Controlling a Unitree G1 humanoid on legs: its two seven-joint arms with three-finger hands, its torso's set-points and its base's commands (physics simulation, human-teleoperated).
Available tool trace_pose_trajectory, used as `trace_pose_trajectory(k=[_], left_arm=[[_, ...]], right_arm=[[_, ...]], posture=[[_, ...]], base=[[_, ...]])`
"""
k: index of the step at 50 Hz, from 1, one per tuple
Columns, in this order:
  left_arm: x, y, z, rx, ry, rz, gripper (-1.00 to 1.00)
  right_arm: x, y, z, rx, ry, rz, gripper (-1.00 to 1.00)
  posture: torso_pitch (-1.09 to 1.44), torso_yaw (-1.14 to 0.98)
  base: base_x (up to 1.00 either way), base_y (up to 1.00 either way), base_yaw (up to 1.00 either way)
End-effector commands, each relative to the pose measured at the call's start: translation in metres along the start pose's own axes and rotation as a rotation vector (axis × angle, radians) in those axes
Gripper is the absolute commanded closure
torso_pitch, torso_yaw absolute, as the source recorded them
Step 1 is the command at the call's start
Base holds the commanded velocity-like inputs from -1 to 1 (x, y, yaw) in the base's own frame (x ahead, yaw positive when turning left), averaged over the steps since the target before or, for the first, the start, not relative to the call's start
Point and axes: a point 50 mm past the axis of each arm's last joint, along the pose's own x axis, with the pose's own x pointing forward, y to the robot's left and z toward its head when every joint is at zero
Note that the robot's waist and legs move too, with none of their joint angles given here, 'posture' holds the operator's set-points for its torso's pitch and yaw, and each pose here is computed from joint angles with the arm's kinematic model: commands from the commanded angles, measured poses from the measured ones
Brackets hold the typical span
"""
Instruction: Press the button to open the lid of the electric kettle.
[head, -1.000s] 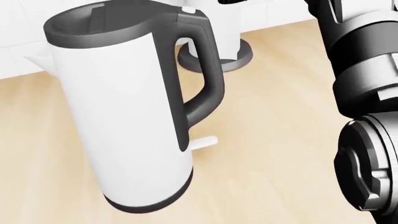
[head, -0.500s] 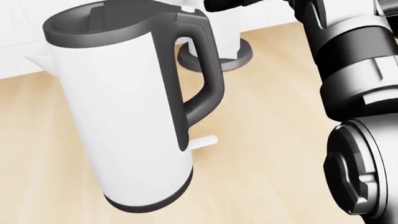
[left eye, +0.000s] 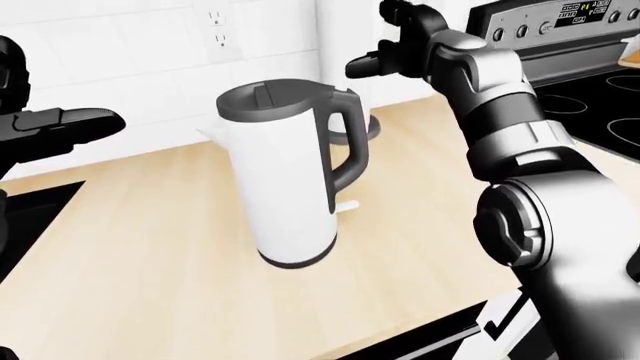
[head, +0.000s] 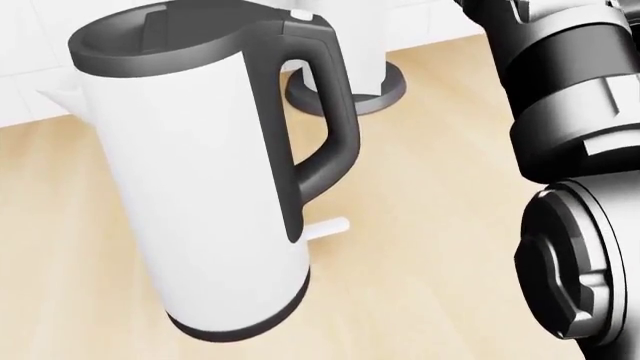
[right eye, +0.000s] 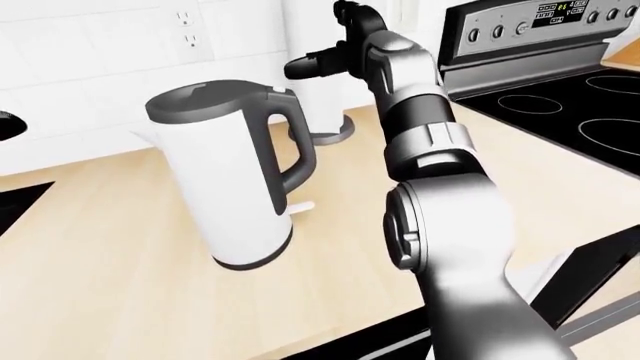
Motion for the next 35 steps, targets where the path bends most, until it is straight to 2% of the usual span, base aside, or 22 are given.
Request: trace_pose_trajectory(k=[1,10,35], left_arm=[[-0.001,0.001,0.014,0.003,-0.071,0.005,-1.00],[-0.001,0.001,0.013,0.004,-0.070,0.005,-1.00],[-0.001,0.002,0.014,0.003,-0.073,0.010,-1.00]], right_arm=[[-0.006,0.002,0.030,0.023,-0.090,0.020,-1.00],[-0.006,0.004,0.027,0.030,-0.070,0.062,-1.00],[-0.005,0.013,0.029,0.030,-0.065,0.094,-1.00]], posture=[[-0.31,0.00],[-0.31,0.00],[-0.31,0.00]], base=[[0.00,0.00,0.00],[0.00,0.00,0.00],[0.00,0.00,0.00]])
